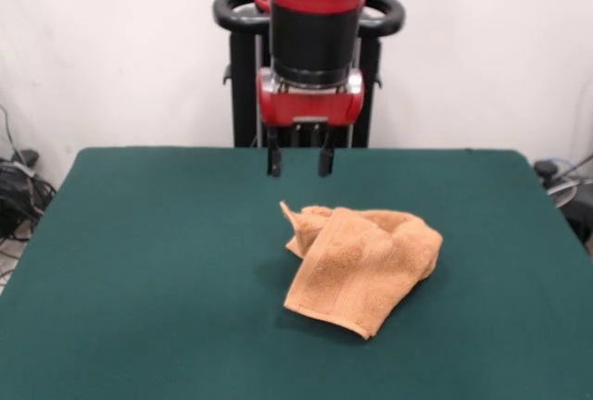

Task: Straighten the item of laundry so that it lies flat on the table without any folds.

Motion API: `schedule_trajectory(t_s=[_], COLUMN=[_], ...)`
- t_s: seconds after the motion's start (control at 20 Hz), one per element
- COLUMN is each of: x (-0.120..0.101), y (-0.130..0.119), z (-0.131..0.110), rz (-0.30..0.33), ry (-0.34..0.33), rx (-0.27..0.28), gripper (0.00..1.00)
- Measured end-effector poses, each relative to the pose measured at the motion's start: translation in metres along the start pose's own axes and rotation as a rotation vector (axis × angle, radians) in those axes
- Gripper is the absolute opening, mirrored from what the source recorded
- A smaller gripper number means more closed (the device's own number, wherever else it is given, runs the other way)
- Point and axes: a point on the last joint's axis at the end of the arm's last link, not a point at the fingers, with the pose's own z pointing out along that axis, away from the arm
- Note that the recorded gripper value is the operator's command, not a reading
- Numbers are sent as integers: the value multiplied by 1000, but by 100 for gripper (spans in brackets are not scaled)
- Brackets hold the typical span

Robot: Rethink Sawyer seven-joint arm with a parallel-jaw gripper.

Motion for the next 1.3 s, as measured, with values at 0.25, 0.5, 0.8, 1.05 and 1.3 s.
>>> schedule_trajectory(t_s=[0.25, 0.5, 0.8, 1.05, 1.3], x=[-13, -21, -26, -33, -42], y=[-9, -14, -16, -14, -3], z=[12, 17, 21, 19, 33], rz=[-7, -6, -5, -10, -28], ry=[8, 21, 25, 22, 24], rx=[8, 10, 10, 14, 8], gripper=[100, 100, 100, 100, 100])
